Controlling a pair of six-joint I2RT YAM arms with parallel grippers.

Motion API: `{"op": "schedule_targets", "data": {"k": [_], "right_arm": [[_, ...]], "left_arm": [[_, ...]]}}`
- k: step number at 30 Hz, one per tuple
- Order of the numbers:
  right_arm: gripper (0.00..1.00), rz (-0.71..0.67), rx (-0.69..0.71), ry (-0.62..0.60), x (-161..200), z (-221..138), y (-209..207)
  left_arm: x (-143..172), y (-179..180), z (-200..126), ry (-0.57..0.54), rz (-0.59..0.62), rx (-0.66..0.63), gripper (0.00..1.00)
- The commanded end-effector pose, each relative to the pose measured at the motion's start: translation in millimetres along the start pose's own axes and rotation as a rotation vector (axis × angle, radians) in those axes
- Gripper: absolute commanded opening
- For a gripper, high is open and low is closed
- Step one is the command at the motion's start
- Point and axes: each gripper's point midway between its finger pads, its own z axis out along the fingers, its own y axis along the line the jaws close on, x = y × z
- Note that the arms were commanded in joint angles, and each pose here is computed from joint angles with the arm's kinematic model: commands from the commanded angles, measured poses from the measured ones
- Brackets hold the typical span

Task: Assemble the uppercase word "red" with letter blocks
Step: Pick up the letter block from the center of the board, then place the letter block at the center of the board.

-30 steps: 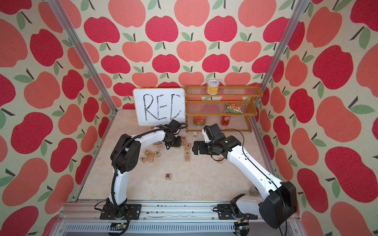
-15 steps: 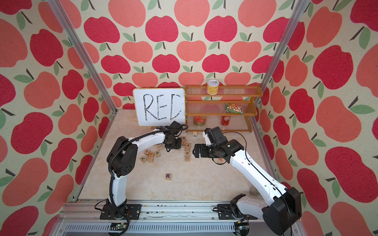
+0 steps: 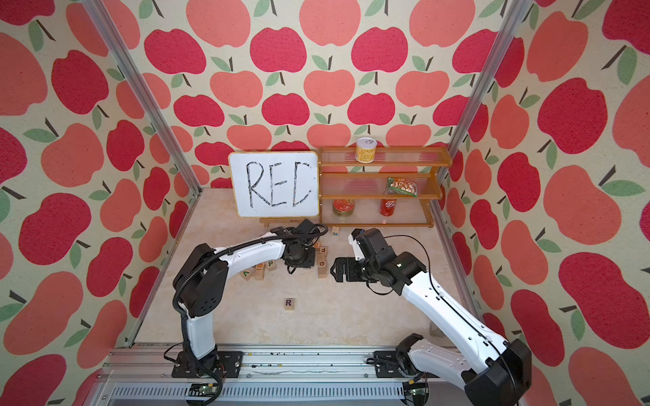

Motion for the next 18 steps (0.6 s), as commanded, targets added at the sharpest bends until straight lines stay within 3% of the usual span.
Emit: {"op": "schedule_targets", "data": {"k": [1, 18], "right_arm": [[0.99, 0.018, -0.003, 0.000, 9, -4, 0], [0.99, 0.054, -0.022, -0.011, 45, -17, -7]], "left_arm": [[8, 5, -10, -0.019, -0.029, -0.037, 0.12], [56, -10, -18, -0.042, -0.036, -0.068, 0.12]]}}
